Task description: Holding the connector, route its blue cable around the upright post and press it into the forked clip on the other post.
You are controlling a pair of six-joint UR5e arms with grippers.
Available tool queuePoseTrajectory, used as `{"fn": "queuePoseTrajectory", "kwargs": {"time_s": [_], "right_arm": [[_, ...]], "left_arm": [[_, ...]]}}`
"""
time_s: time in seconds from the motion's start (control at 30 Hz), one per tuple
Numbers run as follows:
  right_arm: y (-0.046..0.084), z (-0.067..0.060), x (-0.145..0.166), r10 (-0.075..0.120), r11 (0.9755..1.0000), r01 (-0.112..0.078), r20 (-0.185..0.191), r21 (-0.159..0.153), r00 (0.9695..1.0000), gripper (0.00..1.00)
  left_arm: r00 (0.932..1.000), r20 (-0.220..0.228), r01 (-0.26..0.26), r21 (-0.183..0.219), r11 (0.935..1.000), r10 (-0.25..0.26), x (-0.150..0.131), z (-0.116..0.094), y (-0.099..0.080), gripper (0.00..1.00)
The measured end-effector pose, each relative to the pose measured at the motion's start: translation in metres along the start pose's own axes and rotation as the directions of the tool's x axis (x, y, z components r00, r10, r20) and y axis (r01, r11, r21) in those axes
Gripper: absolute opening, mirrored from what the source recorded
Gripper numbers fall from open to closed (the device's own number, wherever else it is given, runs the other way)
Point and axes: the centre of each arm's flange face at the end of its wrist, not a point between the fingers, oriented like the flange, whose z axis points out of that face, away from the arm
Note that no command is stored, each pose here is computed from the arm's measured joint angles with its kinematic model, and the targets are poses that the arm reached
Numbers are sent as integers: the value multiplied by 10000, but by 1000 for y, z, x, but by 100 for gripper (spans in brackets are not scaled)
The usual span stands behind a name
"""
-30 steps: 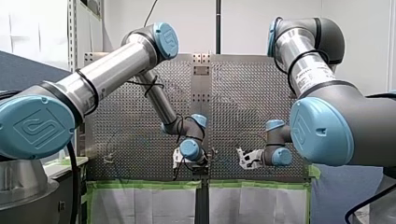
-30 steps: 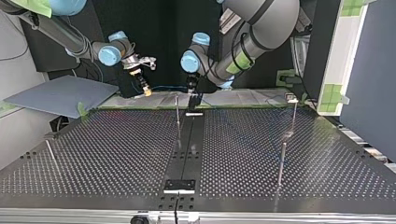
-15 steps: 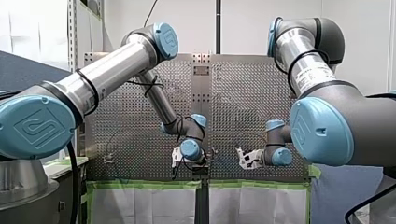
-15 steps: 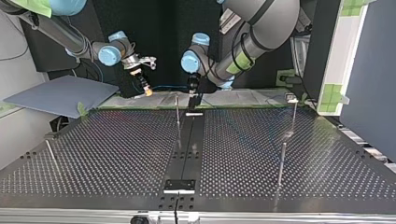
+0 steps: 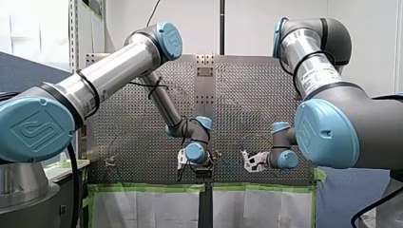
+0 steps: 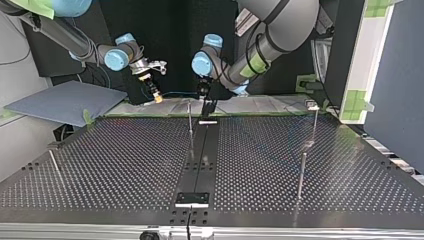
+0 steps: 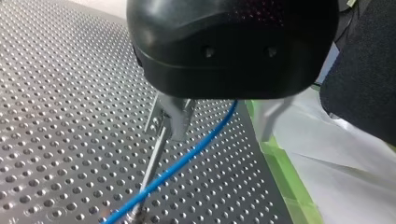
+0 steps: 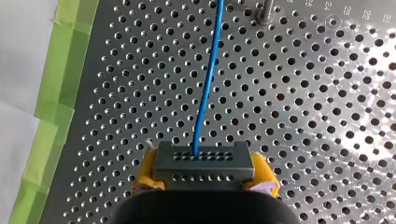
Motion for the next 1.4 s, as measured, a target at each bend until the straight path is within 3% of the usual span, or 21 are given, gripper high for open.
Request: {"fn": "queuePoseTrajectory", "kwargs": {"time_s": [0.27, 0.6, 0.83, 1.13, 1.4], "right_arm": [[3, 0, 0, 45, 10000, -45, -7, -55, 10000, 0], [18, 10, 8, 439, 9986, -446, -253, -290, 9987, 0], [24, 16, 13, 529, 9980, -543, -421, -334, 9977, 0], [25, 22, 19, 813, 9957, -841, -664, -392, 9945, 0], [22, 25, 22, 867, 9953, -899, -800, -363, 9930, 0]], "left_arm": [[9997, 247, 26, 13, 10000, -27, -2, 2, -2, 0], [9977, 674, 67, -245, 9997, -50, -7, 5, -1, 0], [9963, 849, 111, -223, 9997, -92, -8, 7, -2, 0], [9944, 1025, 257, -116, 9996, -243, -10, 7, -6, 2], [9942, 957, 491, -63, 9988, -483, -8, 6, -7, 2]]}}
